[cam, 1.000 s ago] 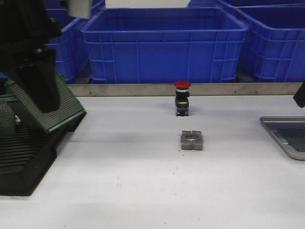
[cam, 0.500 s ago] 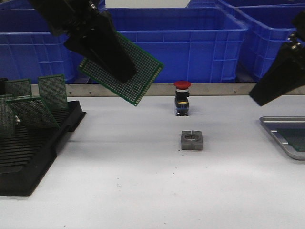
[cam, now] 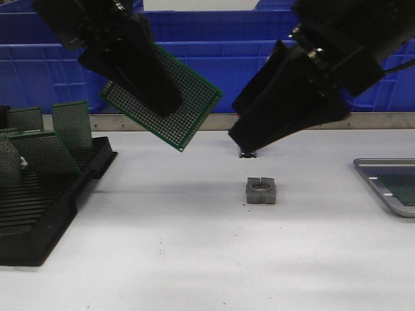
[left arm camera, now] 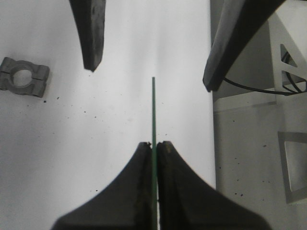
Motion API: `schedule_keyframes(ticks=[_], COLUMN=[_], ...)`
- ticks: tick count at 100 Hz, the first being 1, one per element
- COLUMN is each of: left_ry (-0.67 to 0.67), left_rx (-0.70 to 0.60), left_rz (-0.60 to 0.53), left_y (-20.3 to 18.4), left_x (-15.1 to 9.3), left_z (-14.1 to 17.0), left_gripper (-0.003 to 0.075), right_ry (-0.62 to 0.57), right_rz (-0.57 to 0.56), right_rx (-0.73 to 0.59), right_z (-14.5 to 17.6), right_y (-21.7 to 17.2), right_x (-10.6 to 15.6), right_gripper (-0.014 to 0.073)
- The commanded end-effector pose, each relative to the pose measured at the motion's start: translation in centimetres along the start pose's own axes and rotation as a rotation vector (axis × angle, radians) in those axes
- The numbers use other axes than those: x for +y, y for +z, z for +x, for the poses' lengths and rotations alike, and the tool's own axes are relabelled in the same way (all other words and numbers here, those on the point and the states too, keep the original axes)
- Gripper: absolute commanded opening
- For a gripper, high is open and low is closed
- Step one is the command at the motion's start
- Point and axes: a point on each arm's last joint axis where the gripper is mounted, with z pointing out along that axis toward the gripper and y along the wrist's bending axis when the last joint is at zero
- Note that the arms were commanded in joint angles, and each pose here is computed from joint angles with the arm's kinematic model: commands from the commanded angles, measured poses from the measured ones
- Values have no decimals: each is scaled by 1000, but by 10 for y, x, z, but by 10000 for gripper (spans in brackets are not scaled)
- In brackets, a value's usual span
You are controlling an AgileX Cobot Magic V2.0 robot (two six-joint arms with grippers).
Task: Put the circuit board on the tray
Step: 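Grasp the held board with right gripper beside the left gripper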
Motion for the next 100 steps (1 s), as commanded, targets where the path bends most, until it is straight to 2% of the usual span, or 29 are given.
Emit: schedule_keyframes(ticks=[1, 37, 44, 51, 63, 75, 86, 91, 100], left_ry=[28, 28, 27, 27, 27, 22, 12, 10, 9], left_rx=[-86, -87, -89, -89, -89, -104, -134, -140, -140], left_rz=[5, 8, 9, 9, 9, 9, 8, 8, 6], left_y=[-19, -19, -19, -19, -19, -20, -20, -20, -20], left_x=[-13, -14, -14, -14, -14, -14, -14, -14, -14], left_z=[-17, -17, -17, -17, -17, -19, -21, -22, -22], left_gripper=[-17, -17, -17, -17, -17, -17, 6, 57, 198], right_ry=[-21, 31, 31, 31, 32, 32, 32, 32, 32], right_rz=[0, -36, -34, -34, -34, -34, -34, -34, -34], right_rx=[-105, -196, -195, -195, -196, -196, -196, -196, -196], right_z=[-24, -37, -36, -36, -37, -37, -37, -37, -37], right_y=[-10, -4, -4, -4, -4, -4, -4, -4, -4], right_x=[8, 15, 15, 15, 15, 15, 15, 15, 15], right_gripper=[591, 576, 514, 399, 127, -75, -65, -66, -66])
